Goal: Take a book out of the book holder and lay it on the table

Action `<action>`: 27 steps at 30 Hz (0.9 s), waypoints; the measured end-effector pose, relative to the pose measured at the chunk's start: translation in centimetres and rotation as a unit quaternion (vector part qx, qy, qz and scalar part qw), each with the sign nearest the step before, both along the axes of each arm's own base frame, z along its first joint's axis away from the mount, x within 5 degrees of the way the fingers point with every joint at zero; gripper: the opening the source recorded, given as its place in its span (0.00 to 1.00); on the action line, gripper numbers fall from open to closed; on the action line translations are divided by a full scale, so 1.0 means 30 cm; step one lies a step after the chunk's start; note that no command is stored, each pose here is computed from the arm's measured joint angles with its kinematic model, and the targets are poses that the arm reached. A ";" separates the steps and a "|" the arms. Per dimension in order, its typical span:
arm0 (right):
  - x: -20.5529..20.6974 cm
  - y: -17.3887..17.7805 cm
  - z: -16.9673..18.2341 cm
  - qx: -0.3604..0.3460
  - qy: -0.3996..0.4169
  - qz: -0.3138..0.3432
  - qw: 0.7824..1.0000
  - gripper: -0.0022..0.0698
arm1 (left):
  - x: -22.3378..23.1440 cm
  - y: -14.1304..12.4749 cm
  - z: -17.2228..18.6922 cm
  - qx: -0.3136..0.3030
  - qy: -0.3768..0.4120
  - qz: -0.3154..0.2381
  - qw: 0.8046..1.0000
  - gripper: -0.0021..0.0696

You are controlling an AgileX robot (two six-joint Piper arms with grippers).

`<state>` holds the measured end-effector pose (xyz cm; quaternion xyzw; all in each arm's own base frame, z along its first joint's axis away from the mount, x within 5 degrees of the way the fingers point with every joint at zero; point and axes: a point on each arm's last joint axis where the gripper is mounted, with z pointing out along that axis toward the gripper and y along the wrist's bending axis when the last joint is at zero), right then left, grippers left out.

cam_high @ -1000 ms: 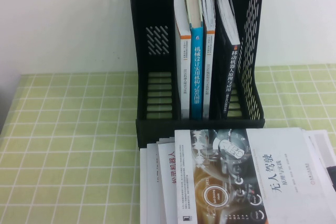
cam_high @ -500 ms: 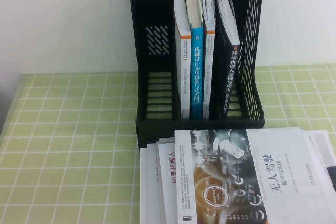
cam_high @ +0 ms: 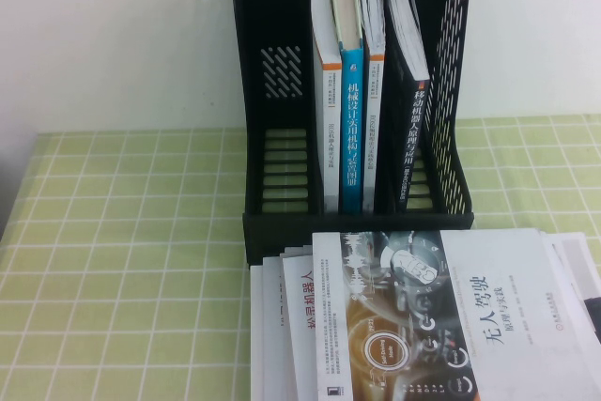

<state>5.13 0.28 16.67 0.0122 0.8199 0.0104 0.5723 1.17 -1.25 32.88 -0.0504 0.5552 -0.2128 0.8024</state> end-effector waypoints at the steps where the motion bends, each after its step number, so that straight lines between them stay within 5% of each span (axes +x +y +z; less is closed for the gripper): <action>1: 0.000 0.000 0.000 0.000 0.000 0.000 1.000 0.03 | -0.008 -0.005 0.014 0.017 -0.005 -0.001 1.000 0.03; 10: 0.000 0.000 0.000 0.000 0.000 0.000 1.000 0.03 | 0.042 -0.070 0.119 0.162 0.062 -0.073 0.982 0.03; 18: 0.000 0.000 0.000 0.000 0.000 0.000 1.000 0.03 | 0.151 -0.122 0.108 0.211 0.181 -0.182 0.943 0.03; 27: 0.000 0.000 0.000 0.000 0.000 0.000 1.000 0.03 | 0.185 -0.176 0.063 0.271 0.219 -0.290 0.891 0.03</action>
